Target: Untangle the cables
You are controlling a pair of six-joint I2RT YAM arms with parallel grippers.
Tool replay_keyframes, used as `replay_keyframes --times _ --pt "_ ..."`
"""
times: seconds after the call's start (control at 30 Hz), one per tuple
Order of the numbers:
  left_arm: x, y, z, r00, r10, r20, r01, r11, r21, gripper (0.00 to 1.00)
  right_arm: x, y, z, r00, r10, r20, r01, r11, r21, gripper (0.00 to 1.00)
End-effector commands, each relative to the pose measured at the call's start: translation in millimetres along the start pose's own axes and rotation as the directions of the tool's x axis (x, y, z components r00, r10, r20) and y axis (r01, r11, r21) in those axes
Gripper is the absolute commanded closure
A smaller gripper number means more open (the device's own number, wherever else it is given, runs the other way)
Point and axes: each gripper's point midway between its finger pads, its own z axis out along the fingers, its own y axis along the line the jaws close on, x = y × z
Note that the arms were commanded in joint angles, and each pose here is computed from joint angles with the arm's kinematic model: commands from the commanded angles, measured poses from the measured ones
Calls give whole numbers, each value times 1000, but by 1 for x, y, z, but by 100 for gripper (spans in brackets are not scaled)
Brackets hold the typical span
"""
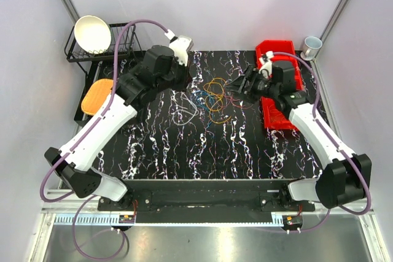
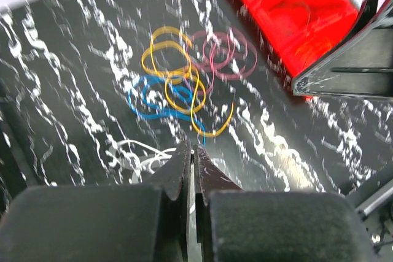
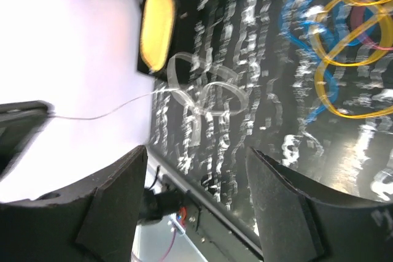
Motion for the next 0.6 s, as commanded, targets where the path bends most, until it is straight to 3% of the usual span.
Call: replay_keyframes --times 0.0,0.2,0.37,0.57 --pt "-16 -11 -12 997 -27 71 22 998 66 100 14 39 14 997 -49 -58 38 982 -185 28" --pt "-14 -19 -21 997 -26 72 18 993 116 100 24 45 32 981 -164 -107 132 958 -255 28" --pt "-13 -29 -26 998 -25 63 14 985 175 100 26 41 47 947 -300 -117 277 944 -178 29" --pt "-17 -38 -31 997 -35 65 19 975 222 100 41 39 60 913 -375 -159 348 921 -173 30"
